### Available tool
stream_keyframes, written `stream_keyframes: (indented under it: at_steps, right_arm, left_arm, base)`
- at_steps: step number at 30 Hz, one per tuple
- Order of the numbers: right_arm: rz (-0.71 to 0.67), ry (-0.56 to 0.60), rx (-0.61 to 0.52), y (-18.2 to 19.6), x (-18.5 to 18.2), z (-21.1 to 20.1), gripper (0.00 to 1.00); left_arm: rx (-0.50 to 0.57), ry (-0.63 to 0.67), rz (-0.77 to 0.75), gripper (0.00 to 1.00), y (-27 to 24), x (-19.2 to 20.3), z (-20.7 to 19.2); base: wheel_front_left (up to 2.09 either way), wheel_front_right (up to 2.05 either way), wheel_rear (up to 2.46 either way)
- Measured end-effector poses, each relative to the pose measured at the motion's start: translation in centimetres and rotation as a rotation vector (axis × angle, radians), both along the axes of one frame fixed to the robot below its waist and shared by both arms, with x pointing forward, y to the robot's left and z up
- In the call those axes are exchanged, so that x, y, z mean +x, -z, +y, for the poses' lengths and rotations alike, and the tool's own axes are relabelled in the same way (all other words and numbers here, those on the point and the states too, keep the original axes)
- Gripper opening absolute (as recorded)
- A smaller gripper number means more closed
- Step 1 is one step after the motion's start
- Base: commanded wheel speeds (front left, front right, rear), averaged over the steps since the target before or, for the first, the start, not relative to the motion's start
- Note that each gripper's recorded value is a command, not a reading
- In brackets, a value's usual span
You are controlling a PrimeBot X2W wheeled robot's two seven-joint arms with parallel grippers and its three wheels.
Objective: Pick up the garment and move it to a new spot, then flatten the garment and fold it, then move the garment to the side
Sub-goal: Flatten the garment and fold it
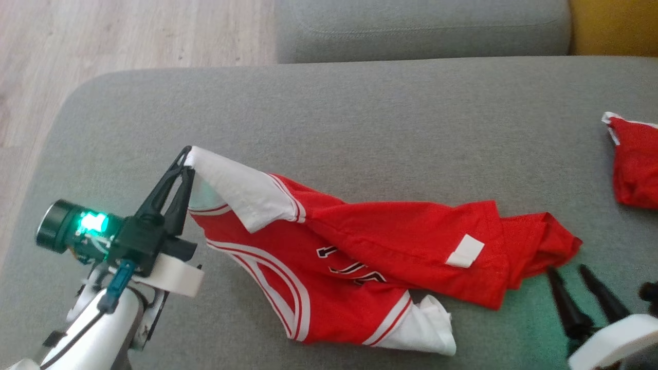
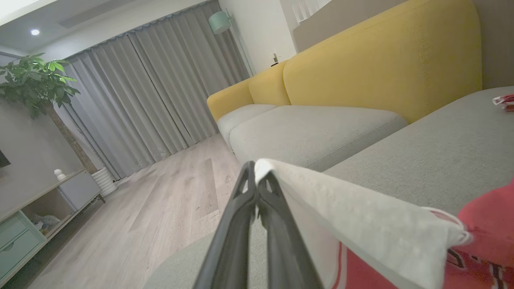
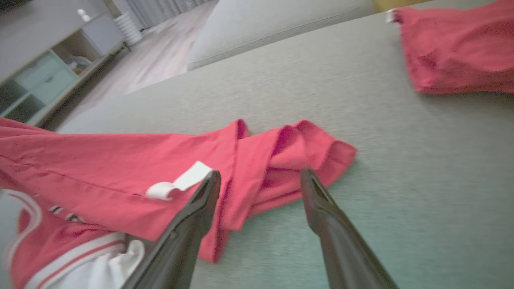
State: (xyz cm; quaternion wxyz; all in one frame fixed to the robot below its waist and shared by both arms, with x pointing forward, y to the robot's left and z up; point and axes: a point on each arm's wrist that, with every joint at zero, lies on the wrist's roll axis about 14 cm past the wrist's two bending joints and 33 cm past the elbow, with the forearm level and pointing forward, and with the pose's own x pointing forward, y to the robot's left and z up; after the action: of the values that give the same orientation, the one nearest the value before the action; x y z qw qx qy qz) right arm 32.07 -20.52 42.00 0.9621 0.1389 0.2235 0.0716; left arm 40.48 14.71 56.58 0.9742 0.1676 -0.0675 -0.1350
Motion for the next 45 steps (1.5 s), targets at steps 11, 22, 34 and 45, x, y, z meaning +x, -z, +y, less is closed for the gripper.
stream_keyframes:
  at_steps: [11,22,34,45]
  right_arm:
    - [0.096,-0.16,0.059,2.4,-0.8,4.9,1.0]
    - [0.111,-0.138,0.147,3.9,1.5,6.3,1.0]
    - [0.089,-0.161,0.154,4.1,1.9,6.5,0.0]
    - [-0.312,-0.127,0.067,-7.7,6.0,1.4,0.0]
  left_arm:
    - [-0.009,-0.045,0.016,0.0,0.9,0.0,1.5]
    - [-0.008,-0.054,0.035,0.0,1.6,0.4,1.9]
    - [-0.006,-0.067,0.03,0.0,1.6,0.4,2.2]
    - [0.009,0.042,-0.185,0.0,-6.1,-0.1,0.0]
  base:
    - [0.0,0.0,0.0]
    - [0.0,0.0,0.0]
    - [0.0,0.0,0.0]
    - [0.0,0.0,0.0]
